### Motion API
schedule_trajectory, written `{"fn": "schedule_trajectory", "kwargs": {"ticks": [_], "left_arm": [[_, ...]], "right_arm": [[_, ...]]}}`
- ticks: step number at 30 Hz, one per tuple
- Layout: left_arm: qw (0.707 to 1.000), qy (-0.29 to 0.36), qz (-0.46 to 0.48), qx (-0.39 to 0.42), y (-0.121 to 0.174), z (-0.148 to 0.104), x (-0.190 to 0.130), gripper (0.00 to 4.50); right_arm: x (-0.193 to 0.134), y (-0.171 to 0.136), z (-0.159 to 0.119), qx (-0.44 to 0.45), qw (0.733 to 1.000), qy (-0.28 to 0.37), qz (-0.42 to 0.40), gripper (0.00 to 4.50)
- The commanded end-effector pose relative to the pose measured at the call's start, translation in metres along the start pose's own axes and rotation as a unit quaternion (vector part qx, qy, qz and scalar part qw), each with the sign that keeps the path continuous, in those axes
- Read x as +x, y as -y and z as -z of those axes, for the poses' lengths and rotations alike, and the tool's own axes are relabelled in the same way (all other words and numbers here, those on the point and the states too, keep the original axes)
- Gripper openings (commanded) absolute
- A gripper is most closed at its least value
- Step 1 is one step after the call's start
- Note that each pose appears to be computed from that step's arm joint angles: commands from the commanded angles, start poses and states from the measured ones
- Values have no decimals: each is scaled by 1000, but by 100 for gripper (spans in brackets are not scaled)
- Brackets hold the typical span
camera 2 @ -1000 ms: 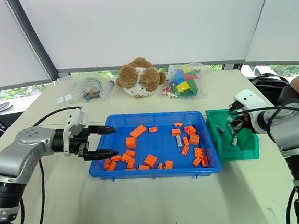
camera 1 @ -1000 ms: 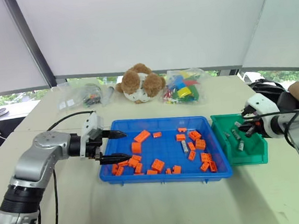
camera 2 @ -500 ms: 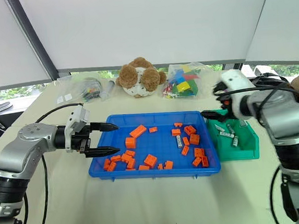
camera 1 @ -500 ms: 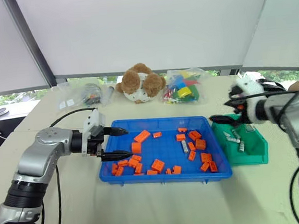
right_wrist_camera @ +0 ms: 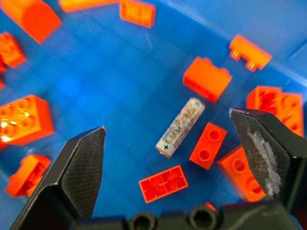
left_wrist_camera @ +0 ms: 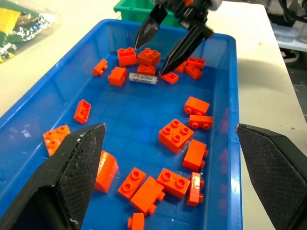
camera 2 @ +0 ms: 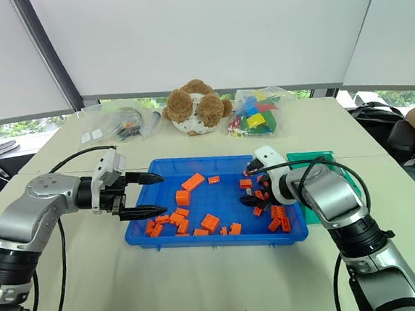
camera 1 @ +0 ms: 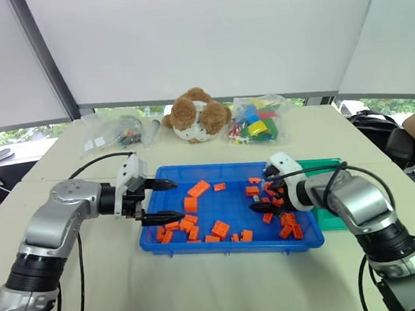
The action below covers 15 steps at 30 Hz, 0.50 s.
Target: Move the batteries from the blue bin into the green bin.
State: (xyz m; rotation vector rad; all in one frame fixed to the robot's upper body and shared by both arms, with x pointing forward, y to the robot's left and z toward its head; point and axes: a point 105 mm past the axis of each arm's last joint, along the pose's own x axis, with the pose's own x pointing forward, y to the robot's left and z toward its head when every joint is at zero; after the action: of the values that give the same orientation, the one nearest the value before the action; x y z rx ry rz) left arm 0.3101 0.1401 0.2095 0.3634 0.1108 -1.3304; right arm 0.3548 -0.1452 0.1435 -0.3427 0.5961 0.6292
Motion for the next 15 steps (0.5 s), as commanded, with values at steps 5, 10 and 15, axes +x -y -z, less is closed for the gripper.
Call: {"fn": "schedule_trajectory", "kwargs": {"ticks": [5,10,15], "left_arm": [[1000,4,-4,20,3,-9,-3,450],[1000,5,-4,20,3,-9,-3,450],[1000,6,-6,20,3,-9,-2,450]], "right_arm": [[8,-1,-6,-5,1000,15,-5,446],[19,-2,-6,-10,1000,12,-10,446],[26,-2,-6,-13,1000,7,-16,446]]}}
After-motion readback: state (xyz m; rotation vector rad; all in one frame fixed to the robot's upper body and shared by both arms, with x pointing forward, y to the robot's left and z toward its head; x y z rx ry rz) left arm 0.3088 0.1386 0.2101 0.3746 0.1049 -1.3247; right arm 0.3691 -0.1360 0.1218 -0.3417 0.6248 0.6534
